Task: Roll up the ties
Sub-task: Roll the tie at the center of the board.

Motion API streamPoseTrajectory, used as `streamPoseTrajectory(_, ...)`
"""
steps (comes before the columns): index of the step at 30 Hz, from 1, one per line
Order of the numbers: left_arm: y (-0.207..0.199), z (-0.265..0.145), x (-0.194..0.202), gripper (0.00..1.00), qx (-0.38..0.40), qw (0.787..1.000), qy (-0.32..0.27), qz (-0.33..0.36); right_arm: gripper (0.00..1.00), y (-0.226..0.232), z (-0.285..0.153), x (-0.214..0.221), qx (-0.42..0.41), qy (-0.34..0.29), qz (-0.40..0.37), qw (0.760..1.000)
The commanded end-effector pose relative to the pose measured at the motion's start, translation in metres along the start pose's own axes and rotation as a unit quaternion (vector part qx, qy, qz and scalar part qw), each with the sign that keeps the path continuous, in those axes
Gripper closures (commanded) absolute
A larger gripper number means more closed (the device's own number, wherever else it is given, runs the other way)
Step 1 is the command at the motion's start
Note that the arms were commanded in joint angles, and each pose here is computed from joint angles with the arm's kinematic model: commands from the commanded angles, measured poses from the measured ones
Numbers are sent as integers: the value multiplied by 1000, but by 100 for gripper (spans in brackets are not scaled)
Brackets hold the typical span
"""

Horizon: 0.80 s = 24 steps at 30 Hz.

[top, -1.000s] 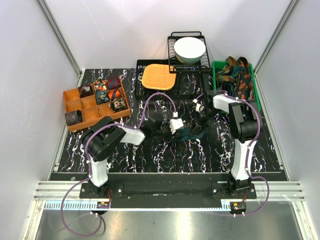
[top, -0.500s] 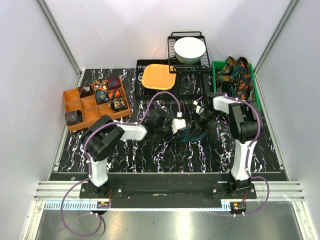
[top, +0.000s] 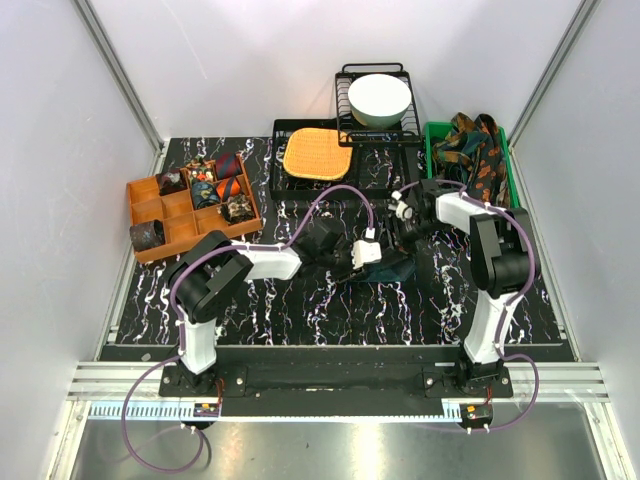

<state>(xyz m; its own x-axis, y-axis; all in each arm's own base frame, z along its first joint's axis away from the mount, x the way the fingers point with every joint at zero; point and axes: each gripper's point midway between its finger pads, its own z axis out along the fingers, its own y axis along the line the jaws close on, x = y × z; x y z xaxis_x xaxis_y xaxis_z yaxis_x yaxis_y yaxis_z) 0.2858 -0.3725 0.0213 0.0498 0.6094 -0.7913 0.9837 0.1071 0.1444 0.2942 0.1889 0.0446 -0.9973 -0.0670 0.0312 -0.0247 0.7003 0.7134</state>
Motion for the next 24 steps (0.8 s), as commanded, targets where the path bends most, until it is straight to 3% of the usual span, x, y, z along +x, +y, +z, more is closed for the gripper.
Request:
streamPoseTrajectory(1,-36,-6,93,65,34,986,156,-36,48,49,-18,-10,-97,-40,-37,994)
streamPoseTrajectory(18,-46,-3,88,62,59,986,146,-52,50,38,21,10,-67,4,-79,995)
streamPoseTrajectory(21,-46,-2,85,61,60,987,140,-55,64,29,24,11,-46,3,-75,996)
streamPoseTrajectory(22,-47,-2,85,61,62,987,139,-54,78,25,25,10,-38,3,-74,997)
streamPoseTrajectory(24,-46,-2,84,61,60,988,135,-54,87,16,28,8,-17,2,-68,998)
